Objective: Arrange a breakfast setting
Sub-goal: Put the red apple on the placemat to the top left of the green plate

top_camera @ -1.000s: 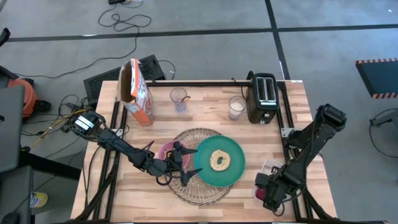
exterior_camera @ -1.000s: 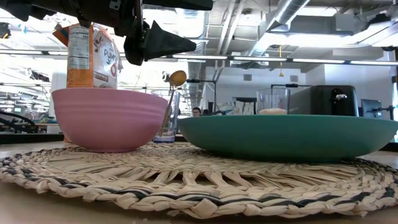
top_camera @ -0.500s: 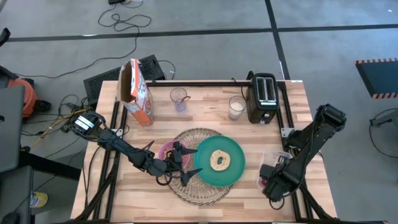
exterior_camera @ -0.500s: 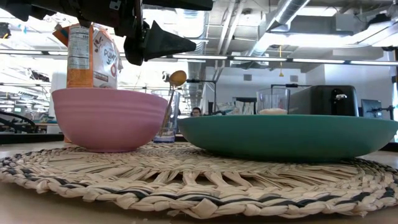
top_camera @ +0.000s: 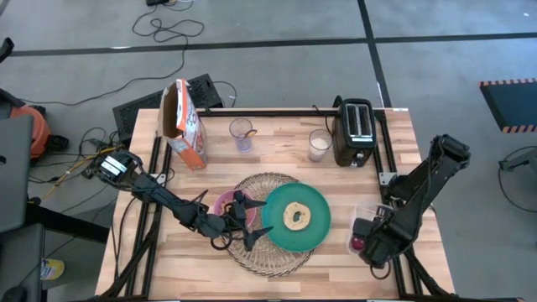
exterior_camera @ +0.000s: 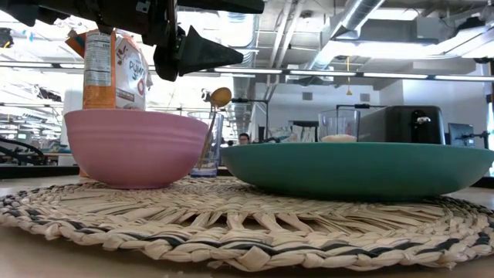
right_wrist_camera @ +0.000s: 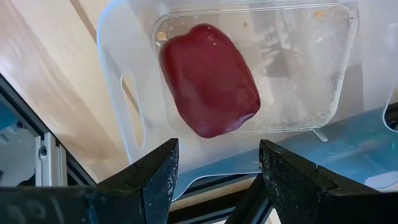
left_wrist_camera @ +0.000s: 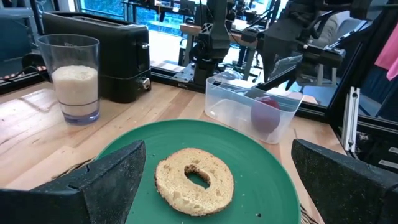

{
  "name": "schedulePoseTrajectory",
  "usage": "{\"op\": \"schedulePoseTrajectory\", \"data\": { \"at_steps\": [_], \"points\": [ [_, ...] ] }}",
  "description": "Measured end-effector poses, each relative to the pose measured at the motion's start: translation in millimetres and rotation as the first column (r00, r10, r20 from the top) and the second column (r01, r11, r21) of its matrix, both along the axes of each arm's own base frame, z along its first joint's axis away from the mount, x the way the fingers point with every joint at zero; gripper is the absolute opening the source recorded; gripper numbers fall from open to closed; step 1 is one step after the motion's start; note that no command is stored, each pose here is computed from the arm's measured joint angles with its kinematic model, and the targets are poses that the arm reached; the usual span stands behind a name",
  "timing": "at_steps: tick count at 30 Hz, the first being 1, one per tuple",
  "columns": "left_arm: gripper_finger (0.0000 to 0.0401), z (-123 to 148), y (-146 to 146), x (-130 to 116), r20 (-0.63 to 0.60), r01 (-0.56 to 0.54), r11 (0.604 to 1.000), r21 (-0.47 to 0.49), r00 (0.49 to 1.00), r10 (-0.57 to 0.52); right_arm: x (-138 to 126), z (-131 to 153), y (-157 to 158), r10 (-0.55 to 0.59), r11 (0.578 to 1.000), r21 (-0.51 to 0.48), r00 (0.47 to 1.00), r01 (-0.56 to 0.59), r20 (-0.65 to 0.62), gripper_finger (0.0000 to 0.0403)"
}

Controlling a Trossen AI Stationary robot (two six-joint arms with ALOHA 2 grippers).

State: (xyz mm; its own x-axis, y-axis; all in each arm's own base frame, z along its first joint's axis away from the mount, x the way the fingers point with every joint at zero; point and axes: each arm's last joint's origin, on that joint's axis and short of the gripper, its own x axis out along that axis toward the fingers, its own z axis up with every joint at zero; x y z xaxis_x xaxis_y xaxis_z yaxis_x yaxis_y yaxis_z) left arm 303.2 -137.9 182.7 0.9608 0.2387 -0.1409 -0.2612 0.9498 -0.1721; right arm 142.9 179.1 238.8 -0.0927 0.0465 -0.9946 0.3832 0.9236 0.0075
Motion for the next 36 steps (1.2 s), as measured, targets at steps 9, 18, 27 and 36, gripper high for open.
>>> {"op": "schedulePoseTrajectory", "data": {
  "at_steps": [9, 18, 27, 36],
  "points": [
    [0.0387, 0.0, 0.0, 0.0, 0.000, 0.000, 1.000, 0.000, 1.000, 0.000, 6.5, -2.8, 0.4, 0.032, 0.999, 0.027, 0.999, -0.032, 0.023, 0.0264],
    [0.0387, 0.0, 0.0, 0.0, 0.000, 0.000, 1.000, 0.000, 1.000, 0.000, 8.4, -3.1, -1.0, 0.137, 0.991, -0.010, 0.988, -0.136, 0.073, 0.0368],
    [0.0387, 0.0, 0.0, 0.0, 0.000, 0.000, 1.000, 0.000, 1.000, 0.000, -1.0, -3.4, 6.2, 0.215, 0.976, -0.065, 0.969, -0.208, 0.119, 0.0383],
    [0.0387, 0.0, 0.0, 0.0, 0.000, 0.000, 1.000, 0.000, 1.000, 0.000, -7.4, -37.1, 0.5, 0.208, 0.977, -0.058, 0.974, -0.203, 0.091, 0.0380]
  ]
}}
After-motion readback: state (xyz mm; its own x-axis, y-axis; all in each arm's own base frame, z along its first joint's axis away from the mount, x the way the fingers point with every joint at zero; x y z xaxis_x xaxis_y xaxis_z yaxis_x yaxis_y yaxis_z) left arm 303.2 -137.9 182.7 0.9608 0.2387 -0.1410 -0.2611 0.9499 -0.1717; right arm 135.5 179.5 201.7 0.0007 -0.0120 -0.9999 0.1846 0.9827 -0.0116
